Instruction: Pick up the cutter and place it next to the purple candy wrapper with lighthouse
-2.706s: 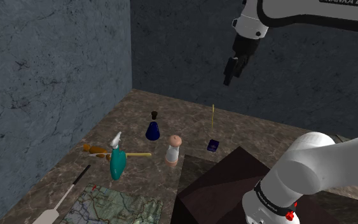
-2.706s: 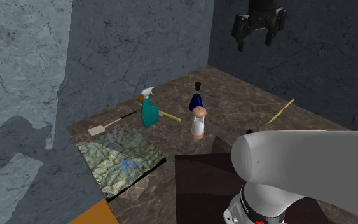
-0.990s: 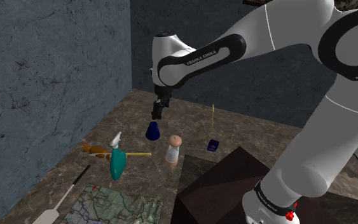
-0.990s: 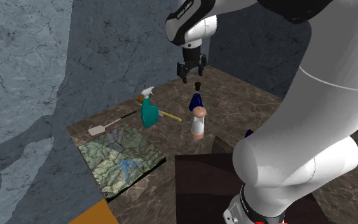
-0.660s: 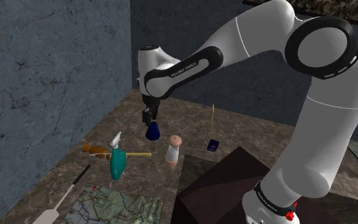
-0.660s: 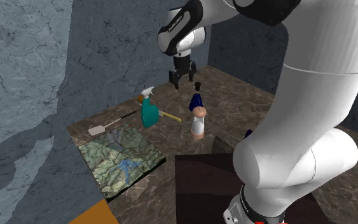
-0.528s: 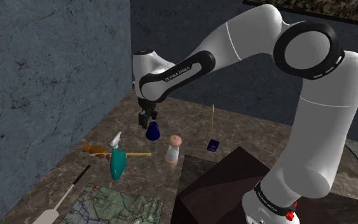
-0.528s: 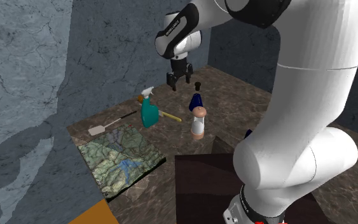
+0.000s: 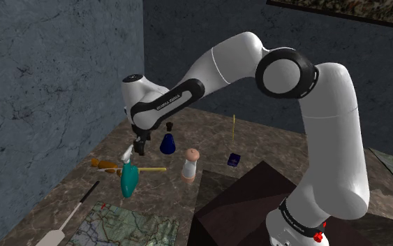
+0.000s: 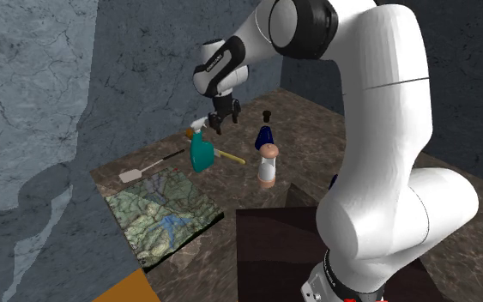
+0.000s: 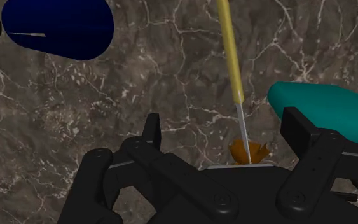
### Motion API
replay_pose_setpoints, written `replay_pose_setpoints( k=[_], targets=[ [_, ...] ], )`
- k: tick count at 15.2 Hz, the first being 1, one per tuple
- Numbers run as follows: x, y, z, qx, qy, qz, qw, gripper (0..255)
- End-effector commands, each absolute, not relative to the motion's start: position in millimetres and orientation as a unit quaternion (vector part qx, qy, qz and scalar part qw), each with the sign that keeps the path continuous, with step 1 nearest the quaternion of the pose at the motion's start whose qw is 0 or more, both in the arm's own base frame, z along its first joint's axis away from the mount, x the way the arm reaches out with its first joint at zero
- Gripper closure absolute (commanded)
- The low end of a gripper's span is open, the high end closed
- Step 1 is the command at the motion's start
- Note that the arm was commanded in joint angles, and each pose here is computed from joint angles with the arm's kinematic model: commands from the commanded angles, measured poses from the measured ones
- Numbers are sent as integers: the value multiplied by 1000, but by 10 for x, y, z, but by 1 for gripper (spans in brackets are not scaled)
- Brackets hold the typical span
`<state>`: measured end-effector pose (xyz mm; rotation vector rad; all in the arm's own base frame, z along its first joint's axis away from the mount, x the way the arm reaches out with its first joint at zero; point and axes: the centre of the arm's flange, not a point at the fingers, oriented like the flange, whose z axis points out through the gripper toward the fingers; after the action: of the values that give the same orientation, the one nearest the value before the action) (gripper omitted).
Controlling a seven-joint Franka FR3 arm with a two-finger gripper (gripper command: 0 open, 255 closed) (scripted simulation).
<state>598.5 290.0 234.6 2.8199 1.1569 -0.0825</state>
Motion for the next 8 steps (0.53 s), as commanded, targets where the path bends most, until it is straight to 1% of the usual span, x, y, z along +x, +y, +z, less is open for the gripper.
replay_pose_setpoints(
  k=[1,8],
  targets=[
    [6058,3050,2164,918,393,-29,46,0],
    [6278,3668,1496,896,439,-38,45,0]
  ],
)
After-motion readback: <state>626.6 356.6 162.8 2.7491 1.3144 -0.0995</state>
